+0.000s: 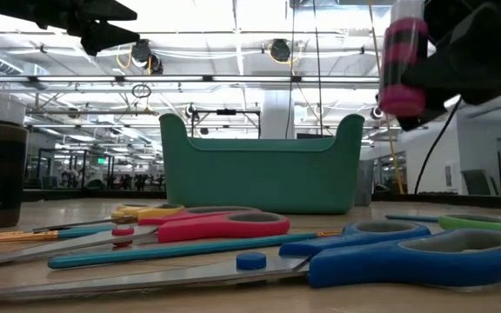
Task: Pick & Place Paint Supplies
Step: Put the pink paint bottle into the left black bin
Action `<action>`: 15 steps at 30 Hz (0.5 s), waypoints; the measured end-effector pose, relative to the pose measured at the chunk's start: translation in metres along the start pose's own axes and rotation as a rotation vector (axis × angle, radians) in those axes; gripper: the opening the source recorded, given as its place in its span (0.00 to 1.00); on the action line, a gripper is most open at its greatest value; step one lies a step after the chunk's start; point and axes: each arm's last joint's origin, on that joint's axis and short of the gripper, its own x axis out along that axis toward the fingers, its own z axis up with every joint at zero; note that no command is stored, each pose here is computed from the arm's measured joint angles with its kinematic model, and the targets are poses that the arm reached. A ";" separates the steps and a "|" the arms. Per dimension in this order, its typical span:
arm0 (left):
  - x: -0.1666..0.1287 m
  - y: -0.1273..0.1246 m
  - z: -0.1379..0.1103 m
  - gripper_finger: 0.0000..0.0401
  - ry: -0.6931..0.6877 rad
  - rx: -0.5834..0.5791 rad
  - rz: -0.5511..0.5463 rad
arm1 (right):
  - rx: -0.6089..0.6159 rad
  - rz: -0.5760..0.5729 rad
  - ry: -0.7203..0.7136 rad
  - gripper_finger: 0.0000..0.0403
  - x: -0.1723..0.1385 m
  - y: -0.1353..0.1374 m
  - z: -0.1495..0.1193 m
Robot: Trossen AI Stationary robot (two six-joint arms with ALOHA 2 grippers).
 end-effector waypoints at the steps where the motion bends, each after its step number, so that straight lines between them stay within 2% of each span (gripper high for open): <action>1: 0.000 0.000 0.000 0.77 0.000 0.000 0.000 | 0.002 -0.001 -0.006 0.35 -0.002 0.000 0.003; 15: 0.000 0.000 0.000 0.77 0.000 0.000 0.000 | 0.036 -0.069 -0.121 0.35 -0.030 -0.018 0.039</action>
